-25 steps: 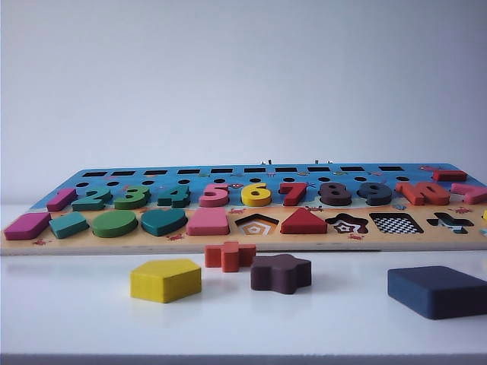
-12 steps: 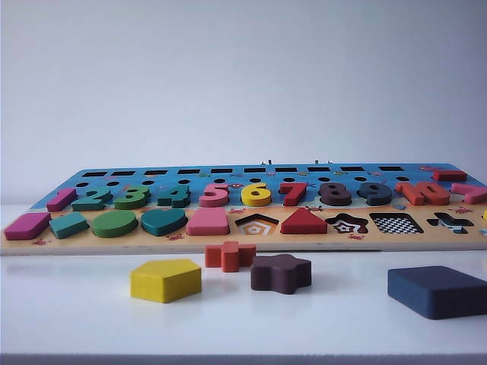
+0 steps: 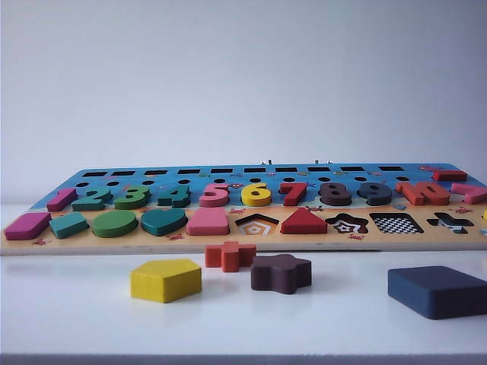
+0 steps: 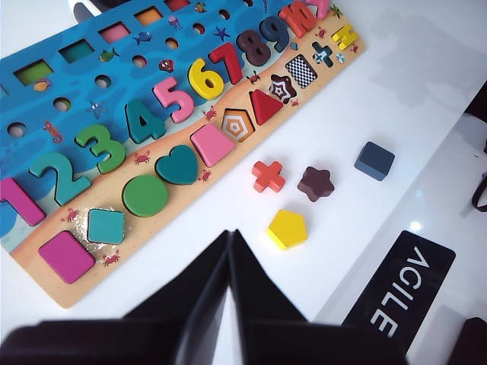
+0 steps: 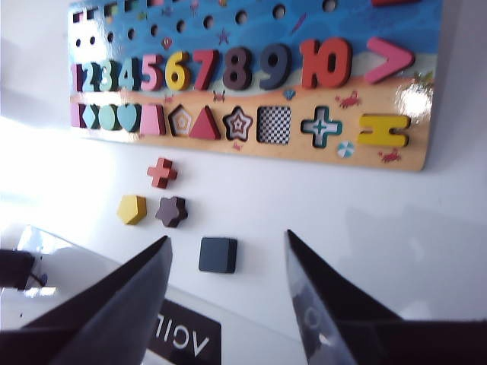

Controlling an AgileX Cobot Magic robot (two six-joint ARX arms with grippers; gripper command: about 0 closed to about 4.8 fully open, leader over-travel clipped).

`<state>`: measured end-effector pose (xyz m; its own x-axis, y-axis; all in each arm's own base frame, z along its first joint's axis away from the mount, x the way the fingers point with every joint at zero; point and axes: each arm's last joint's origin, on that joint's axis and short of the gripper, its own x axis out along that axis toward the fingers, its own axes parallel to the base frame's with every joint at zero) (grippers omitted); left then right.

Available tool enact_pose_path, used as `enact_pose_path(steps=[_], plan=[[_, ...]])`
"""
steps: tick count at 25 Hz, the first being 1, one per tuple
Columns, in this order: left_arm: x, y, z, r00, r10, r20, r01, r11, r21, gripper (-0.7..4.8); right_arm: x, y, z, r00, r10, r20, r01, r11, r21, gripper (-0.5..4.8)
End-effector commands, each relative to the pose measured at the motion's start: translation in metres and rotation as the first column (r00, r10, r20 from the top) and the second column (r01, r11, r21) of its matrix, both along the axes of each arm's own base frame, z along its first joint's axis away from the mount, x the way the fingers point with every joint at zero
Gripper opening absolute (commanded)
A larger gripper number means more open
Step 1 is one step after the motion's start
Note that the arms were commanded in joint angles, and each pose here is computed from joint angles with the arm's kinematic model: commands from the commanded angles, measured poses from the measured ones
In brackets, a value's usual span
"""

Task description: Insert the cube into the slot.

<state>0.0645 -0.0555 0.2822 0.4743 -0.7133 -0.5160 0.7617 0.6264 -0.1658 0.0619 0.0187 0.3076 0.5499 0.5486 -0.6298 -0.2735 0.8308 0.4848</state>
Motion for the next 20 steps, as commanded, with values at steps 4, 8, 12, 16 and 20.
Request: enact_pose_path(steps=[4, 8, 12, 16, 20], plan=[[0.001, -0.001, 0.003, 1.0, -0.005, 0.018, 0.005, 1.0, -0.016, 0.07, 0.006, 0.008, -0.008, 0.981, 0.088, -0.173, -0.087, 0.996, 0.01, 3.11], [0.001, -0.001, 0.003, 1.0, -0.005, 0.018, 0.005, 1.0, -0.016, 0.07, 0.014, 0.019, -0.013, 0.952, 0.138, -0.275, -0.149, 0.989, -0.02, 3.12], [0.001, -0.001, 0.003, 1.0, -0.004, 0.018, 0.005, 1.0, -0.016, 0.07, 0.026, 0.04, -0.018, 0.927, 0.184, -0.327, -0.224, 0.97, -0.091, 3.12], [0.001, -0.001, 0.003, 1.0, -0.005, 0.018, 0.005, 1.0, -0.016, 0.07, 0.036, 0.062, -0.022, 0.926, 0.186, -0.328, -0.242, 0.96, -0.139, 3.11], [0.001, -0.001, 0.003, 1.0, -0.005, 0.018, 0.005, 1.0, -0.016, 0.07, 0.043, 0.088, -0.03, 0.919, 0.193, -0.343, -0.267, 0.946, -0.182, 3.11]])
